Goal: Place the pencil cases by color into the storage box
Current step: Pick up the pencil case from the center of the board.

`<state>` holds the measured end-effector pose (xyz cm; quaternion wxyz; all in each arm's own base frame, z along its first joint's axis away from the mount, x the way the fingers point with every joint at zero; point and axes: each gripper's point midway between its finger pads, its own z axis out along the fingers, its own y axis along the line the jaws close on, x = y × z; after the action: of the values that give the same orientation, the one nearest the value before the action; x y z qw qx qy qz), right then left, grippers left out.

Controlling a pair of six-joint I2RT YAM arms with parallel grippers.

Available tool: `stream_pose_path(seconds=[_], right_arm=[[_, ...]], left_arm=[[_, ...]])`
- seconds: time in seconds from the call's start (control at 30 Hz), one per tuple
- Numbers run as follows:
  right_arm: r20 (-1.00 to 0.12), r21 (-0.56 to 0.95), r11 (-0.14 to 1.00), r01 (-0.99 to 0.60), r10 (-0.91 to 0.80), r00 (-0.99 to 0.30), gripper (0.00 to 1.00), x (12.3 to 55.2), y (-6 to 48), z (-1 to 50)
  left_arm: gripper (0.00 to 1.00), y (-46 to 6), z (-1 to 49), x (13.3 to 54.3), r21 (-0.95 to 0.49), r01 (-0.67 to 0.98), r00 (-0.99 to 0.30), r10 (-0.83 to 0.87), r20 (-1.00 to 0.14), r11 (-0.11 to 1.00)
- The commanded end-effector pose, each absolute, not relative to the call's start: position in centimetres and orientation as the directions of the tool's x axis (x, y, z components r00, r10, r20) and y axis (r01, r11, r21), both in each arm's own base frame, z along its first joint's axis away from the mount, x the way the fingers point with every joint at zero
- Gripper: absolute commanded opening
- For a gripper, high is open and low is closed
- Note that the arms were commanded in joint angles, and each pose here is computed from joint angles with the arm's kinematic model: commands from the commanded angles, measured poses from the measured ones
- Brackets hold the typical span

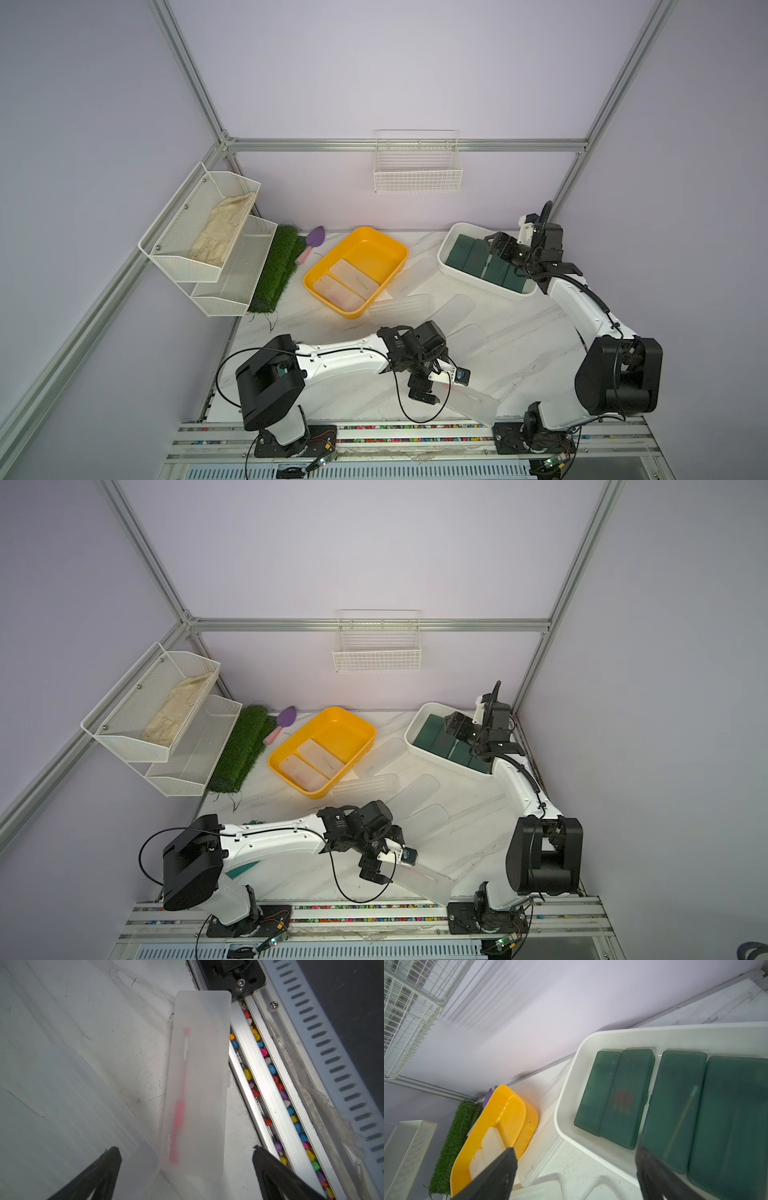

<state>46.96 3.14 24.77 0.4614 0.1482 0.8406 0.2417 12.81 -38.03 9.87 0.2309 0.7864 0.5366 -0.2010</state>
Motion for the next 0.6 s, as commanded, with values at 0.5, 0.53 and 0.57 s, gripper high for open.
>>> stream_pose_path(seconds=[0.5, 0.53, 0.57], right_arm=[[-0.725, 0.553, 0.833, -0.003, 0.48, -0.494, 0.91, 48.2, 3.0, 26.5], [-0.724, 0.554, 0.832, -0.003, 0.48, -0.496, 0.91, 48.2, 3.0, 26.4], [-0.726, 0.553, 0.833, -0.006, 0.479, -0.494, 0.91, 48.3, 3.0, 26.5]], left_arm=[[0.98, -39.5, 8.4, 13.5, 0.161, 0.919, 0.391, 0.79, -0.472, -0.359], [0.98, -39.6, 8.4, 13.6, 0.162, 0.919, 0.391, 0.791, -0.47, -0.358], [0.98, -39.6, 8.3, 13.6, 0.161, 0.918, 0.393, 0.791, -0.468, -0.361]])
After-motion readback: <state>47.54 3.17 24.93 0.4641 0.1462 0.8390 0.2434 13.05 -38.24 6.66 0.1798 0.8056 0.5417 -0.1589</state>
